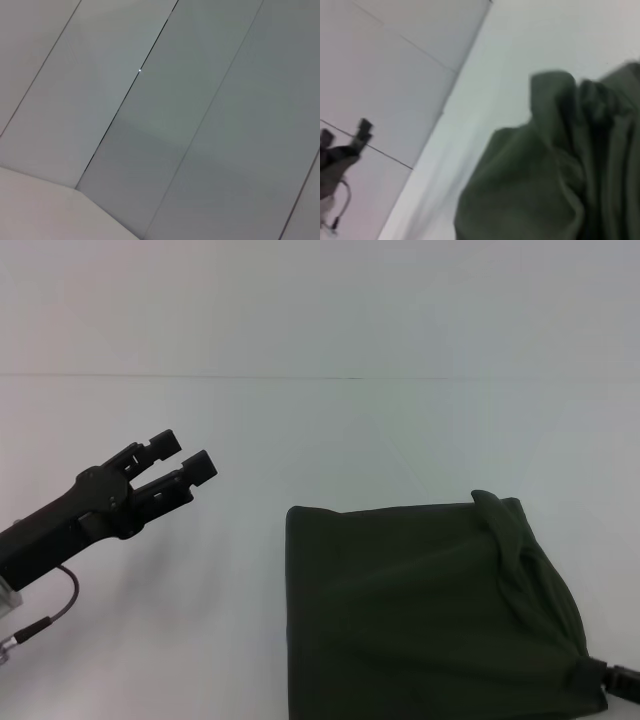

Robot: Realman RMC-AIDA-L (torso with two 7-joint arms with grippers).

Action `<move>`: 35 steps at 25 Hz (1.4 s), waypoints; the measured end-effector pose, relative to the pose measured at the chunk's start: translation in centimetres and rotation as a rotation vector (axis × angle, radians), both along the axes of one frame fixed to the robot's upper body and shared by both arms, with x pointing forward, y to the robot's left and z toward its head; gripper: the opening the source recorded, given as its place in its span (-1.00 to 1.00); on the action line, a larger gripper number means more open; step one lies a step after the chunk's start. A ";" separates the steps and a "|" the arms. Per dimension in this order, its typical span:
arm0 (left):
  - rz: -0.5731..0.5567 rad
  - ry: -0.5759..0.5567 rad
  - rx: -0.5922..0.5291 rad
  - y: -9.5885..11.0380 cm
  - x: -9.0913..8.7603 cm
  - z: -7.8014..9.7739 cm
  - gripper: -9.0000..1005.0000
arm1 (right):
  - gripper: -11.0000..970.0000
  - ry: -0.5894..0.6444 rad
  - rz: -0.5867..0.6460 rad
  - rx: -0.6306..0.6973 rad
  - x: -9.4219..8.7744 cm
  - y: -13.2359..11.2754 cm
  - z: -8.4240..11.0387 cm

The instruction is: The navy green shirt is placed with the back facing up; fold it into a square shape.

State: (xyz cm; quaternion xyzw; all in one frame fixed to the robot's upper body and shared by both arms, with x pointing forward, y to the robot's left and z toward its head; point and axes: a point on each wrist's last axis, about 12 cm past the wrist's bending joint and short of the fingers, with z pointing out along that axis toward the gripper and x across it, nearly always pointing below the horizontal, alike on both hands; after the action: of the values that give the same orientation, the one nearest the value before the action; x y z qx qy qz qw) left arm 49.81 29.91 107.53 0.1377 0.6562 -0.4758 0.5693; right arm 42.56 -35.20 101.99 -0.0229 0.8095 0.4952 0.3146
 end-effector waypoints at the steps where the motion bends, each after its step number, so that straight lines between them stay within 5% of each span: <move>1: 0.002 -0.001 0.001 0.0 0.0 0.0 0.88 | -0.78 -0.026 0.002 0.005 0.0 -0.2 0.3; 5: 0.007 -0.003 -0.001 0.1 0.0 0.0 0.88 | -0.57 -0.129 -0.035 0.010 -0.3 -1.0 1.2; 8: 0.009 -0.003 -0.002 0.1 0.0 0.0 0.88 | -0.07 -0.239 -0.079 0.017 -0.2 -1.6 2.1; 13: 0.017 -0.004 -0.015 0.0 0.0 0.0 0.88 | 0.43 -0.440 -0.041 0.034 1.8 0.7 3.1; 26: 0.044 0.010 -0.018 0.1 0.2 -0.2 0.89 | 0.89 -0.506 0.064 -0.018 9.4 9.9 2.5; 35: 0.047 0.014 -0.022 0.1 0.0 -0.3 0.88 | 0.89 -0.439 0.028 -0.136 10.6 9.8 1.3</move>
State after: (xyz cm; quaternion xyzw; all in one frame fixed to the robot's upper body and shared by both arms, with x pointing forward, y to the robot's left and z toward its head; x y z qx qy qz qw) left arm 49.85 29.99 107.19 0.1125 0.6581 -0.4702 0.5772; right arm 53.11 -25.40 103.26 -0.1625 0.7528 0.4271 0.4738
